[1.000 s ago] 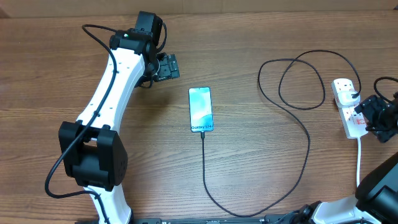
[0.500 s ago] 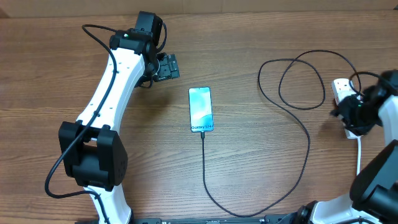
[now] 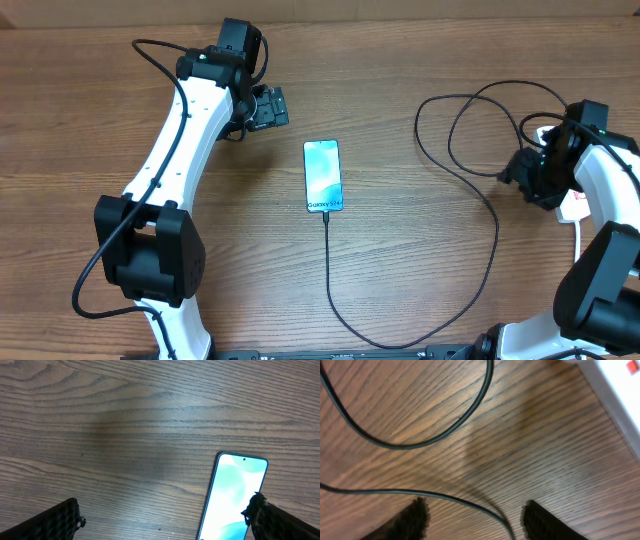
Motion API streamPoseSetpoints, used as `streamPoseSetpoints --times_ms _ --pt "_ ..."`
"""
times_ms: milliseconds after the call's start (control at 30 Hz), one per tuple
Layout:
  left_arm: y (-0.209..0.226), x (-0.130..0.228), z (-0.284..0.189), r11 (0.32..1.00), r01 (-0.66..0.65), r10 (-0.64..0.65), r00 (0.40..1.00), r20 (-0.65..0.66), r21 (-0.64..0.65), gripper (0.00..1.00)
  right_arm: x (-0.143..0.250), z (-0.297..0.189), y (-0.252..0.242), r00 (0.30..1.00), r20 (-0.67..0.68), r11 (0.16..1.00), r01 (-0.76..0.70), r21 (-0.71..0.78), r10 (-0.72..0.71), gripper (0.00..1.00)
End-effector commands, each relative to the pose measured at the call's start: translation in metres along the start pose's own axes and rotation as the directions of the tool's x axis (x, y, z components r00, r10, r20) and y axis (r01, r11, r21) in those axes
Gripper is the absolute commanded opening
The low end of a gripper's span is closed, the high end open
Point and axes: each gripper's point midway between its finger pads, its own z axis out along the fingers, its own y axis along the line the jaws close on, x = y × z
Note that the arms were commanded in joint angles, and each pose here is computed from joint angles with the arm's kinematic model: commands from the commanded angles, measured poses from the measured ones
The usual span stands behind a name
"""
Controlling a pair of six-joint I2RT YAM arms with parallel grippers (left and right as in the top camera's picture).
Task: Plug charger to phone and switch on socket
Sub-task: 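Lift the right gripper up and away from the power strip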
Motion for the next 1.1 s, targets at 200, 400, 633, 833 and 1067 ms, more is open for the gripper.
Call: streamPoseSetpoints --times_ms 200,400,633,833,1067 --pt "0.0 -0.0032 -0.0062 1.0 -0.02 0.02 1.0 0.022 -0.004 1.0 0.0 -0.0023 0.0074 0.998 0.019 0.998 0.059 0.003 -0.059 1.0" --pt "-0.0001 -0.0032 -0.0062 1.0 -0.02 0.02 1.0 0.022 -0.003 1.0 -0.0011 -0.0023 0.0077 0.998 0.024 0.998 0.06 0.002 -0.06 1.0" --pt "0.0 -0.0031 -0.0062 1.0 -0.02 0.02 1.0 0.022 -0.004 1.0 -0.0011 -0.0023 0.0077 0.998 0.024 0.998 0.06 0.002 -0.06 1.0" --pt "0.0 -0.0031 -0.0062 1.0 -0.02 0.02 1.0 0.022 -0.004 1.0 -0.0011 -0.0023 0.0077 0.998 0.024 0.998 0.06 0.002 -0.06 1.0" --pt "-0.0001 -0.0032 -0.0062 1.0 -0.02 0.02 1.0 0.022 -0.003 1.0 -0.0011 -0.0023 0.0077 0.998 0.024 0.998 0.06 0.002 -0.06 1.0"
